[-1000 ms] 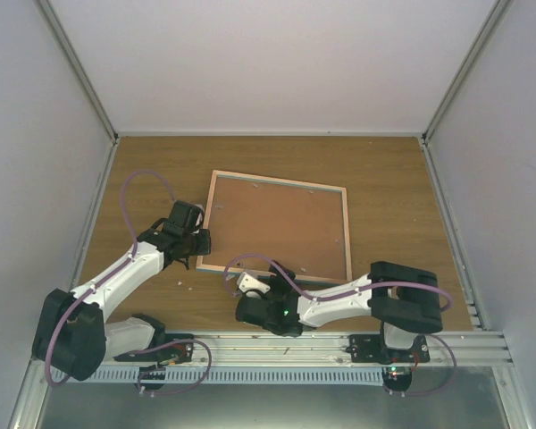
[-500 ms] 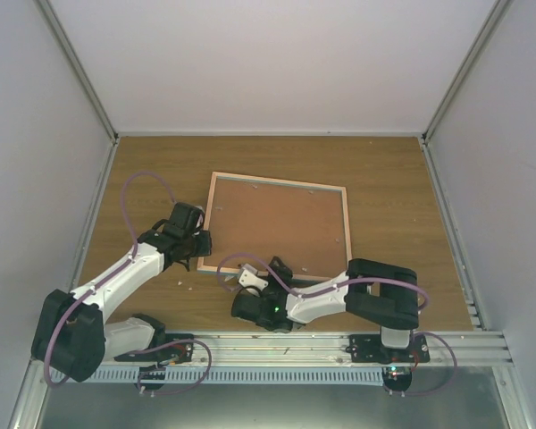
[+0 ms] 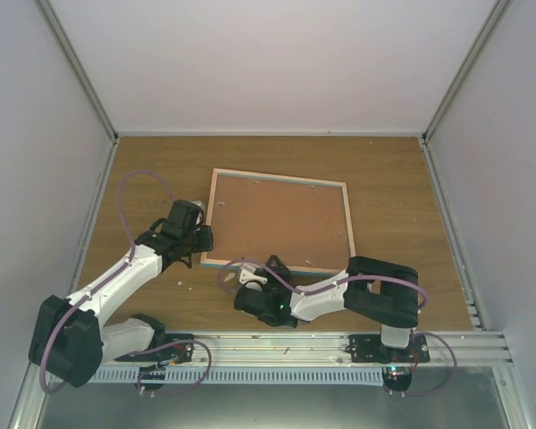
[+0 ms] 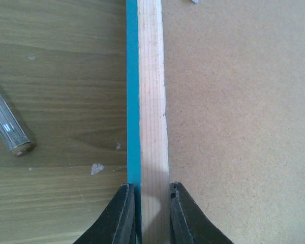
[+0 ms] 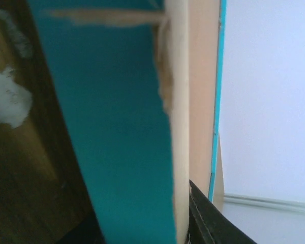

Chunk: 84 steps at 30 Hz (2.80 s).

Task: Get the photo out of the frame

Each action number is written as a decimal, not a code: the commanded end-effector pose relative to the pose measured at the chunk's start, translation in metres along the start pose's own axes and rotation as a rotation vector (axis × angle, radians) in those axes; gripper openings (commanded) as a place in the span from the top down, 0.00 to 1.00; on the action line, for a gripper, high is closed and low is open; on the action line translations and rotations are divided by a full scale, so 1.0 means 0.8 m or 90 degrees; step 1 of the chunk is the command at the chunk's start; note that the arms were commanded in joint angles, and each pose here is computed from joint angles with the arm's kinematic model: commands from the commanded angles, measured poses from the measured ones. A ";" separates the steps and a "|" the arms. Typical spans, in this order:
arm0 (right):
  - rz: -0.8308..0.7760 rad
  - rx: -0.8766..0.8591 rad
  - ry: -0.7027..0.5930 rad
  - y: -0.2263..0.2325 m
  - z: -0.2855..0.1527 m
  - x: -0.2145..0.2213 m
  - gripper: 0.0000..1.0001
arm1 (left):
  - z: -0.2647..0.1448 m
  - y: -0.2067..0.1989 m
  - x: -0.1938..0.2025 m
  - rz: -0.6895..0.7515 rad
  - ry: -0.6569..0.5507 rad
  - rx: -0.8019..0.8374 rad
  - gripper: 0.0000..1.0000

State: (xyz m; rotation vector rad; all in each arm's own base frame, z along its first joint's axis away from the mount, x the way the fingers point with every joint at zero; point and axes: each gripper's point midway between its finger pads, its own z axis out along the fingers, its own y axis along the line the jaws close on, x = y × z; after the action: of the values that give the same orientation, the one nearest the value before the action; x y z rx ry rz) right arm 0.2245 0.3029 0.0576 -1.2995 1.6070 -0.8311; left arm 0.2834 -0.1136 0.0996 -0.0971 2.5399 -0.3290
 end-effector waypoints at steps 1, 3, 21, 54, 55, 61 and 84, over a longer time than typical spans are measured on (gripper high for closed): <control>0.128 0.053 -0.031 -0.042 -0.002 -0.021 0.86 | -0.025 -0.027 -0.032 0.008 -0.055 0.053 0.95; 0.131 0.053 -0.042 -0.052 -0.007 -0.025 0.91 | -0.032 -0.028 -0.038 0.008 -0.066 0.052 0.93; 0.195 -0.029 -0.186 -0.169 -0.069 -0.070 0.99 | -0.207 -0.023 -0.108 -0.011 -0.288 0.058 0.47; 0.593 -0.191 -0.390 -0.396 -0.180 -0.118 0.99 | -0.233 -0.032 -0.095 -0.018 -0.386 0.157 0.14; 0.611 -0.204 -0.394 -0.396 -0.181 -0.121 0.99 | -0.233 -0.032 -0.095 -0.018 -0.385 0.157 0.14; 0.702 -0.266 -0.394 -0.396 -0.185 -0.139 0.99 | -0.227 -0.031 -0.093 -0.020 -0.379 0.155 0.13; 0.988 -0.457 -0.258 -0.386 -0.083 -0.029 0.99 | -0.217 -0.035 -0.092 -0.018 -0.362 0.159 0.13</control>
State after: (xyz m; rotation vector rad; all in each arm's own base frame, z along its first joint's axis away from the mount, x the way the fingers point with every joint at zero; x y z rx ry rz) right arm 0.2785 0.2682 0.3662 -0.2520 1.9624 0.7969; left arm 0.2430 -0.0890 0.2811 -0.1107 1.9522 -0.5115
